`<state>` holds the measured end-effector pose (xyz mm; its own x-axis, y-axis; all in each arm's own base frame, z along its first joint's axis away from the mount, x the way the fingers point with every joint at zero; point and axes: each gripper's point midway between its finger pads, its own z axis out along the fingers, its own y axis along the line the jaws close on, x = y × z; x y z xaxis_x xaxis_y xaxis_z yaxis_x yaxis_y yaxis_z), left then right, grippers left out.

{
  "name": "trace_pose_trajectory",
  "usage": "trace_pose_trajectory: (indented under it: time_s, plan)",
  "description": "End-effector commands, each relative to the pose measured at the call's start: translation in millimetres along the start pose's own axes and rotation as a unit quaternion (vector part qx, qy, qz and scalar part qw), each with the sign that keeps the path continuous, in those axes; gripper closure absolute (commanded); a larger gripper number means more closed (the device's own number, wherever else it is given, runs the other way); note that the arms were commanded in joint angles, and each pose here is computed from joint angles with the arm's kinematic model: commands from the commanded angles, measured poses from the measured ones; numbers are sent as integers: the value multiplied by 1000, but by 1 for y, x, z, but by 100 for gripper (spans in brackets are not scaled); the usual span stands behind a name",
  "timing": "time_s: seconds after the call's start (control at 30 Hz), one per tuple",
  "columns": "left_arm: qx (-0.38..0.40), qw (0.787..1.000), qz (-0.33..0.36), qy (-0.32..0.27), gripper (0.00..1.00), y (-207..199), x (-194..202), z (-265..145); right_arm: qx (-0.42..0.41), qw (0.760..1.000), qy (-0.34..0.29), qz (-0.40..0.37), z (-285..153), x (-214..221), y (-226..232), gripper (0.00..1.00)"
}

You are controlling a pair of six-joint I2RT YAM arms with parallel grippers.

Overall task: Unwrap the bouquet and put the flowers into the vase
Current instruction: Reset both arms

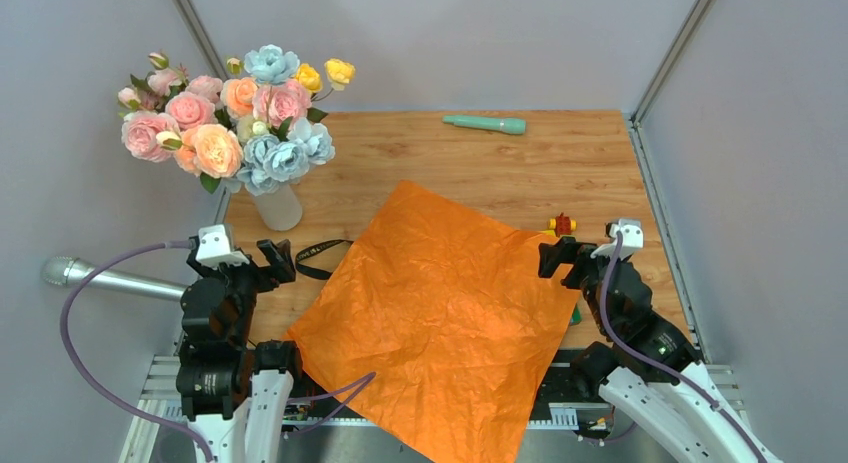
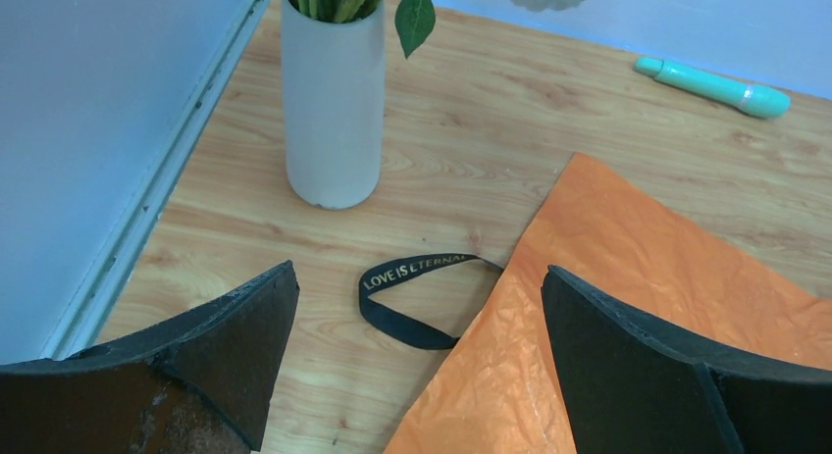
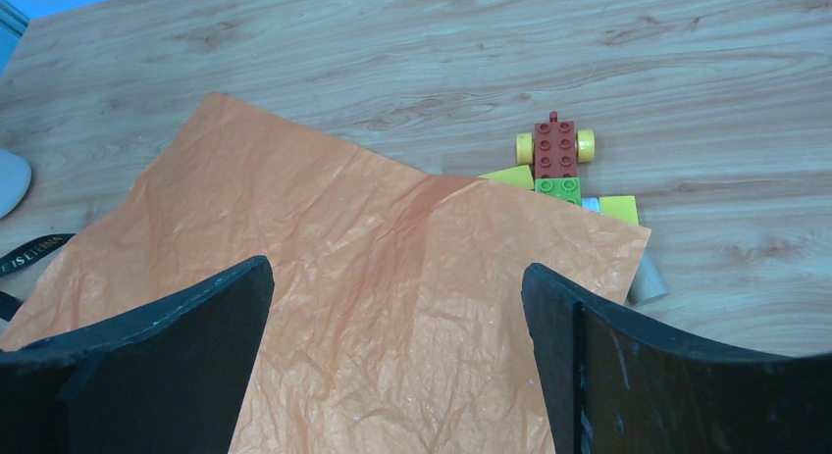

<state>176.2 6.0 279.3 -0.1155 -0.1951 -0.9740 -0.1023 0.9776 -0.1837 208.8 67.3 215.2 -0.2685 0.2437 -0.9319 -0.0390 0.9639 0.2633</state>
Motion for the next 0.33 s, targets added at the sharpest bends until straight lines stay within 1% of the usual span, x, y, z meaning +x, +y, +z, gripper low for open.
trace_pose_trajectory:
  time_s: [0.0,0.3]
  plan:
    - [12,999,-13,-28,0,-6,-11,1,4,1000,-14,2,1,-11,1,0]
    - [27,999,-10,-26,0,-10,-9,4,6,1000,-15,3,1,-10,0,0]
